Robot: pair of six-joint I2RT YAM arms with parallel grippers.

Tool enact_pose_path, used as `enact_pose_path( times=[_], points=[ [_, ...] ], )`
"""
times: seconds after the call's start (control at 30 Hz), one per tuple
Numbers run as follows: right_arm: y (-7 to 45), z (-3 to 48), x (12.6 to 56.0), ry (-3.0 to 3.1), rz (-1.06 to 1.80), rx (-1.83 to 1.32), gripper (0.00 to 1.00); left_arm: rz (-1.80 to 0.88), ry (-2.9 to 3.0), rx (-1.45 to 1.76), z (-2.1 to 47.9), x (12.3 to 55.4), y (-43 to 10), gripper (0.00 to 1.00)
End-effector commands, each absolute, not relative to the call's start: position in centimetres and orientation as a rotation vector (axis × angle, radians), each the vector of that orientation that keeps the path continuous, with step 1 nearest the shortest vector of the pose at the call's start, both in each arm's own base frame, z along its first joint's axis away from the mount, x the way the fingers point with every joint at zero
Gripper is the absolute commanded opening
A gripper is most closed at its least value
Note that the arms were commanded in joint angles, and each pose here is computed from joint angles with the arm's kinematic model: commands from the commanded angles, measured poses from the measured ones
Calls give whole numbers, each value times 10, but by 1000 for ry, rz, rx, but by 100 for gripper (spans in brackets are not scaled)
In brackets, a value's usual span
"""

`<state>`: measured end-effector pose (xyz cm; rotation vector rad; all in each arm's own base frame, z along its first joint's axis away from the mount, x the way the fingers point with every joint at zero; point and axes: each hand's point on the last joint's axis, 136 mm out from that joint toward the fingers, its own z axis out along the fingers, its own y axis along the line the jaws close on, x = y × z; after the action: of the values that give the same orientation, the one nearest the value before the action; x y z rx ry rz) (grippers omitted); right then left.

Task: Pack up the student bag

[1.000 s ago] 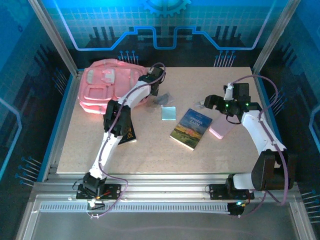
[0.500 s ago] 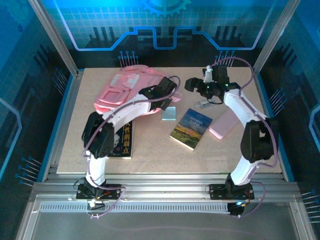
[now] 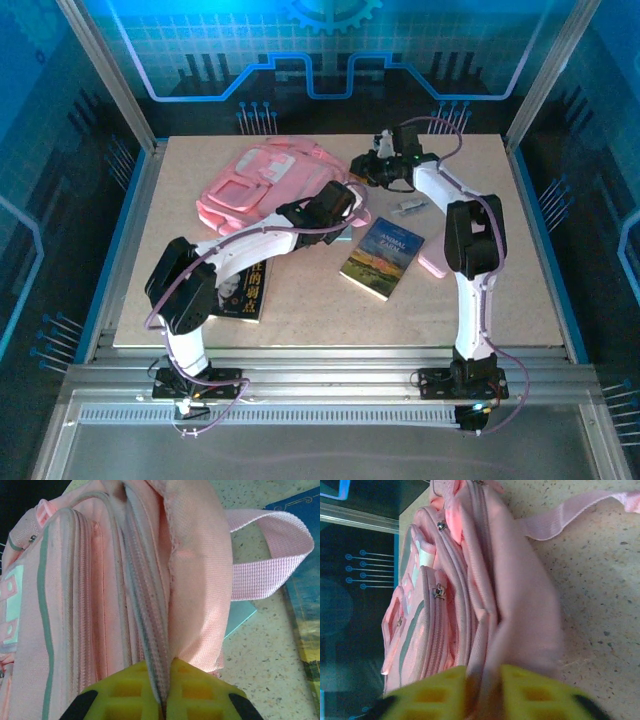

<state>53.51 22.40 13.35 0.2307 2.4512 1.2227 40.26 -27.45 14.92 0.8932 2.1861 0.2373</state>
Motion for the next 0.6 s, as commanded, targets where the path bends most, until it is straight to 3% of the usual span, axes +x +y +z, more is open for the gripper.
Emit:
enact_pose_path(
  times=[0.0, 0.33, 0.57],
  points=[
    [215, 161, 532, 2368, 1356, 255, 0, 230, 2079, 803, 179, 416, -276, 0],
    [159, 178, 517, 2301, 1298, 321, 0, 222, 2033, 846, 179, 413, -277, 0],
    [112, 185, 468, 2276, 1213, 388, 0, 206, 2003, 867, 162, 403, -256, 0]
  ],
)
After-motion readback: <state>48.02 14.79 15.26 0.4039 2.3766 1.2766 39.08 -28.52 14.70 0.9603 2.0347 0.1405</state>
